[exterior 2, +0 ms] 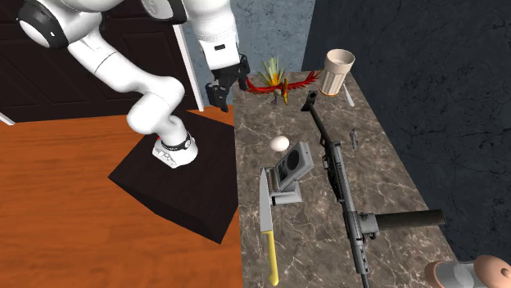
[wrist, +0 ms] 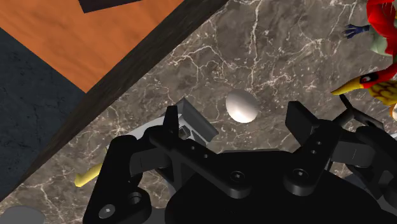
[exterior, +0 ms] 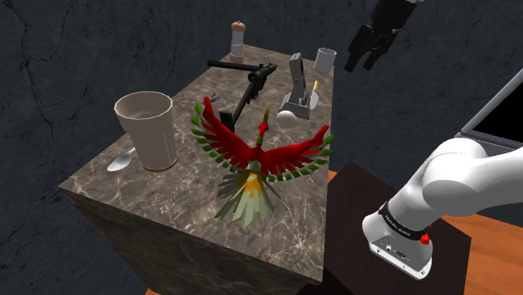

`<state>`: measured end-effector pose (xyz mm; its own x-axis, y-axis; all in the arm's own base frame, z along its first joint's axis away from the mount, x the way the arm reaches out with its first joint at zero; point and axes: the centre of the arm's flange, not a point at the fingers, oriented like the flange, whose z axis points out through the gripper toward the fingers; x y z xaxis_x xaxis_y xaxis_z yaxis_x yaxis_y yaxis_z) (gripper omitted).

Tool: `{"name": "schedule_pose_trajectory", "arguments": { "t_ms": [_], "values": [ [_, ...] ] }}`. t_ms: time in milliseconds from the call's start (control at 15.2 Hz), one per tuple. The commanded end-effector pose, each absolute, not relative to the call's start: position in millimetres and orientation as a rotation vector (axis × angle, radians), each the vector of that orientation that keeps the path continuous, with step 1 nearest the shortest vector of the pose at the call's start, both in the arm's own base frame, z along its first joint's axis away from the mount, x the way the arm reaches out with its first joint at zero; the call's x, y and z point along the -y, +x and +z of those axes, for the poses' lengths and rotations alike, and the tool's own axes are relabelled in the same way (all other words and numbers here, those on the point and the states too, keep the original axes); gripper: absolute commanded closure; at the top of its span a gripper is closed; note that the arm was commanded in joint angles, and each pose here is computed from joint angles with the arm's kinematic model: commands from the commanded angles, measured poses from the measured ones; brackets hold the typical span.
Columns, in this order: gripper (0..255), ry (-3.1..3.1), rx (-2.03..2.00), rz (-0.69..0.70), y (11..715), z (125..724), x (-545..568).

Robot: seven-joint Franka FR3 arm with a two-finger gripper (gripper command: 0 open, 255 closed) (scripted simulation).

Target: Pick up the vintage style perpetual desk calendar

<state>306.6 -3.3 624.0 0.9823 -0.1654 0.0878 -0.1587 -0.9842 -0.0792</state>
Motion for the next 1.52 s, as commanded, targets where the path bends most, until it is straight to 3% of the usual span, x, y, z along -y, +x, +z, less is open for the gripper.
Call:
{"name": "schedule_pose_trajectory", "arguments": {
  "t_ms": [0, 1452],
  "values": [
    [0, -3.056, -0.25, -0.145, 307, 624, 3],
    [0, -3.225, -1.149, -0.003, 586, 577, 40]
  ]
}}
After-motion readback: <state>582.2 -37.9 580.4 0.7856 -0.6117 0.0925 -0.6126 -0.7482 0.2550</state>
